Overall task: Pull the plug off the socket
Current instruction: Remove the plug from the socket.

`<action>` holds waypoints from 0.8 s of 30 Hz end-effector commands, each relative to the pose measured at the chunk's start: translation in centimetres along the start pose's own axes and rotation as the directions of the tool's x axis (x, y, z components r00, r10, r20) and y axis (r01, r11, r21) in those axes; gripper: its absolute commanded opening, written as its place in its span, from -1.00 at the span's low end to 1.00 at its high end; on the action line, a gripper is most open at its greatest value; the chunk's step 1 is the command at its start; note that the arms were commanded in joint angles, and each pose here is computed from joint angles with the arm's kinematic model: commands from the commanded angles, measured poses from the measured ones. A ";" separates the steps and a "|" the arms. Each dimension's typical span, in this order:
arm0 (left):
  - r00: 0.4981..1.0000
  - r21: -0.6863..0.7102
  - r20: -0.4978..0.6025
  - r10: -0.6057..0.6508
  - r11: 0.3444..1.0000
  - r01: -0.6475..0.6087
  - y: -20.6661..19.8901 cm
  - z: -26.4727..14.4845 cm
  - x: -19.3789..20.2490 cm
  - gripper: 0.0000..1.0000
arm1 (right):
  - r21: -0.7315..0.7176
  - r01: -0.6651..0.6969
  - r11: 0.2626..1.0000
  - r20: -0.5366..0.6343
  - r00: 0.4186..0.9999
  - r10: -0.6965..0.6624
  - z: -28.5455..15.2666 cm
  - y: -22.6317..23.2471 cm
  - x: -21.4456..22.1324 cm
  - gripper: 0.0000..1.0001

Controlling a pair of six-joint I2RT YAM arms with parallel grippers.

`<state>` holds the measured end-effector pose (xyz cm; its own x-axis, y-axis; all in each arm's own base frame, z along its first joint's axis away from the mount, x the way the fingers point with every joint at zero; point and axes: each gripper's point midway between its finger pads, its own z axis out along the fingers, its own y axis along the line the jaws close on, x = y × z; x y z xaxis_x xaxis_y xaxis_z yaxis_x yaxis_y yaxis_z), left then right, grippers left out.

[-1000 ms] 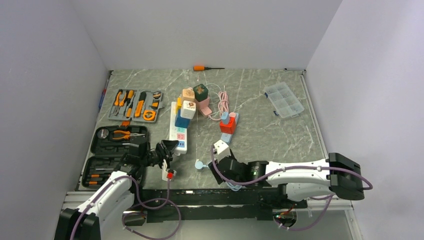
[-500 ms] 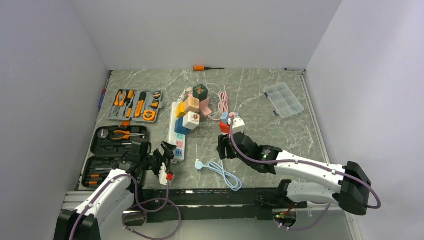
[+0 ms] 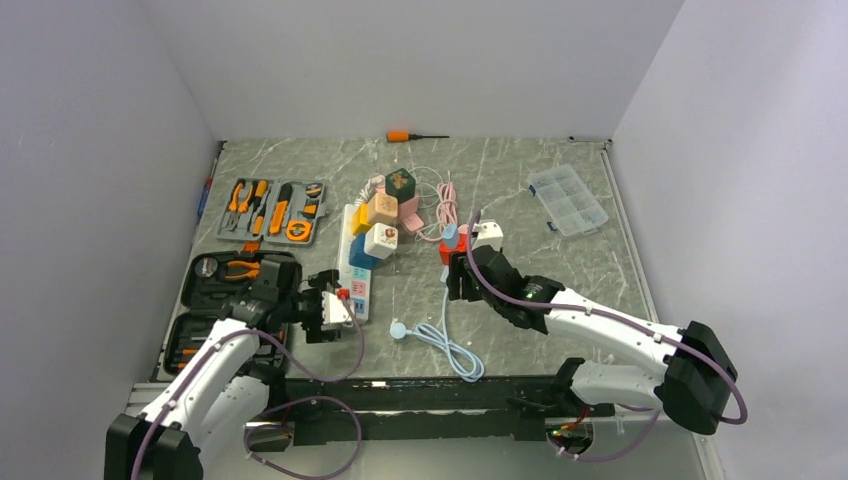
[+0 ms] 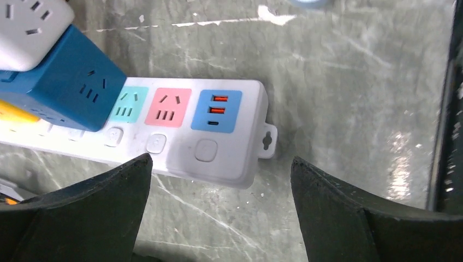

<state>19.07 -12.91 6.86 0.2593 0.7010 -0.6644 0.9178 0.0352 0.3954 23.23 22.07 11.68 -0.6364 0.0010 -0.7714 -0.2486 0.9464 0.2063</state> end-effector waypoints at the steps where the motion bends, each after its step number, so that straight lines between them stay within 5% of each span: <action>1: 0.950 0.046 -0.003 -0.313 0.949 0.312 -0.4 -0.7 -1.7 0.96 | -0.013 -0.071 0.997 0.054 0.996 0.071 -0.7 0.2 -2.8 0.33; 10: 0.898 0.098 -0.144 -0.416 0.897 0.431 -1.1 0.1 -1.0 0.89 | 0.004 -0.149 0.989 0.095 0.984 0.148 -1.3 -2.0 -4.2 0.38; 17: 0.659 0.115 -0.413 -0.628 0.682 0.722 0.8 2.1 0.2 0.63 | 0.012 -0.212 0.977 0.097 0.973 0.210 -1.4 -3.1 -4.1 0.41; 19: 0.681 0.141 -0.348 -0.644 0.682 0.717 2.3 1.9 -1.8 0.73 | 0.019 -0.216 0.976 0.092 0.973 0.213 -1.3 -3.4 -3.8 0.44; 22: 0.789 0.142 -0.112 -0.604 0.776 0.614 4.5 1.6 -5.9 0.83 | 0.034 -0.224 0.974 0.083 0.972 0.221 -1.0 -3.9 -3.3 0.51; 24: 0.813 0.143 -0.071 -0.578 0.801 0.582 4.7 0.8 -7.8 0.86 | 0.040 -0.237 0.971 0.077 0.969 0.234 -0.7 -4.3 -3.0 0.54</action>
<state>22.04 -16.16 8.25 -0.4323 0.6895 -0.5811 0.8982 0.3859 -0.2104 25.66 18.02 13.84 -0.6138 0.2102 -0.7609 -0.0819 0.9418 0.3262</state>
